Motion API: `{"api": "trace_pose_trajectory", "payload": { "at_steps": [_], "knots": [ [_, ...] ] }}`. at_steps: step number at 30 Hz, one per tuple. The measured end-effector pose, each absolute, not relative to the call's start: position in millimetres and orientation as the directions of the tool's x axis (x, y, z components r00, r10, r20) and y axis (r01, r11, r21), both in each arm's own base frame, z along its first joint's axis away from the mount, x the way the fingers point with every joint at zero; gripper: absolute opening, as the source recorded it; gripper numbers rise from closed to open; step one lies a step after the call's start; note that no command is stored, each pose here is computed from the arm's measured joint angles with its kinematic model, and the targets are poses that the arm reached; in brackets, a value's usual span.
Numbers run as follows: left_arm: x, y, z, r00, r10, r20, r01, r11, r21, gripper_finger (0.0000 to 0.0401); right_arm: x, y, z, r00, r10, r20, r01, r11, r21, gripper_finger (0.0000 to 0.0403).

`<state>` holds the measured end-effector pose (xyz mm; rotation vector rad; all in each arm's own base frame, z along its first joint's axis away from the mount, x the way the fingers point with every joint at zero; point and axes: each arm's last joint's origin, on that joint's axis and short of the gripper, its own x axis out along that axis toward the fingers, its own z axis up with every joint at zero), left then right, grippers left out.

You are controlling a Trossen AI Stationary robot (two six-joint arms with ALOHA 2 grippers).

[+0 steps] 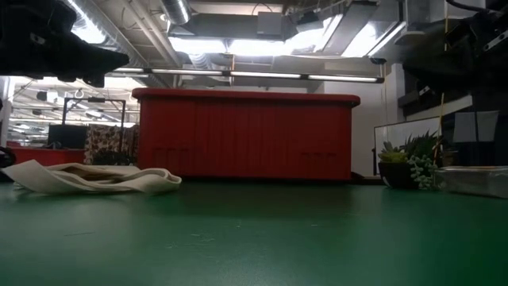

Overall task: Fold Laundry from Bin
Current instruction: Return to Home Position

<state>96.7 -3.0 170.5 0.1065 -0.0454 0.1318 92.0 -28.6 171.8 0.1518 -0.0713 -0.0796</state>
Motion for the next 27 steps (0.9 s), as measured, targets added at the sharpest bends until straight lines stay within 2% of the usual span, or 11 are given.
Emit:
{"api": "trace_pose_trajectory", "payload": {
  "at_steps": [27],
  "knots": [
    [96.7,-3.1,170.5,0.991,0.126,0.052,-0.130,0.986,0.102,0.0002,92.0,-28.6,171.6,0.994,-0.085,0.063,0.072,0.982,0.176,0.0017]
  ]
}}
